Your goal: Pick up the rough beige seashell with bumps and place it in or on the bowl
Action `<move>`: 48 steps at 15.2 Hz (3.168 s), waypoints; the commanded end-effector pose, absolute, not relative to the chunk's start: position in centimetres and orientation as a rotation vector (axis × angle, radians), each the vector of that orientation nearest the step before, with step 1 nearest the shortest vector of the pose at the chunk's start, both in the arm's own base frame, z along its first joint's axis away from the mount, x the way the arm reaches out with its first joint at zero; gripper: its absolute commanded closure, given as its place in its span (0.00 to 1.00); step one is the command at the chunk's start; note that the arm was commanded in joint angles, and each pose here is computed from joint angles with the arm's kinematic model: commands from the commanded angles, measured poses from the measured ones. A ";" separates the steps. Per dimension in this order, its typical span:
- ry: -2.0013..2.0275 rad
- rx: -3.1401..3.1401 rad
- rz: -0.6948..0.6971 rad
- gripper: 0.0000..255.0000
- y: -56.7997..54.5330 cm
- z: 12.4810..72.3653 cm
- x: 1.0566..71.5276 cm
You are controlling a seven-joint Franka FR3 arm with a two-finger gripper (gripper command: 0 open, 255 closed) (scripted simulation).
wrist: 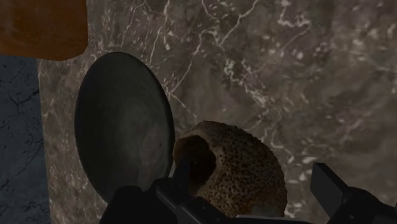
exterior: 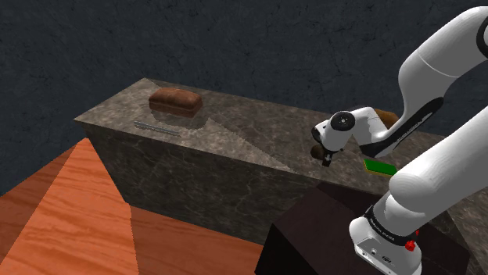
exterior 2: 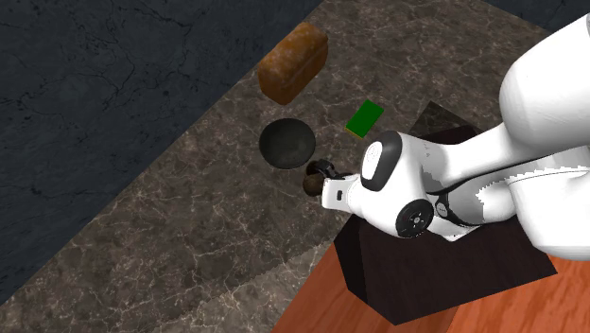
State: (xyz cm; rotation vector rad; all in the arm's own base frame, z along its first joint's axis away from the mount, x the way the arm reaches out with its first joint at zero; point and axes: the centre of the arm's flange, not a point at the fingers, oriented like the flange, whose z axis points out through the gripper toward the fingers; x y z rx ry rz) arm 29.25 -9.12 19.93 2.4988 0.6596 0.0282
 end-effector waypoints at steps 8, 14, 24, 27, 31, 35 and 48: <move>0.660 2.499 0.028 1.00 -9.1 19.9 29.3; 0.660 2.499 0.028 1.00 -9.1 21.0 29.3; 0.660 2.499 0.028 1.00 -9.1 26.3 29.3; 0.660 2.499 0.028 1.00 -9.1 27.8 29.3; 0.660 2.499 0.028 1.00 -9.1 30.0 29.3; 0.660 2.499 0.028 1.00 -9.1 32.0 29.3; 0.660 2.499 0.028 1.00 -22.7 33.5 34.8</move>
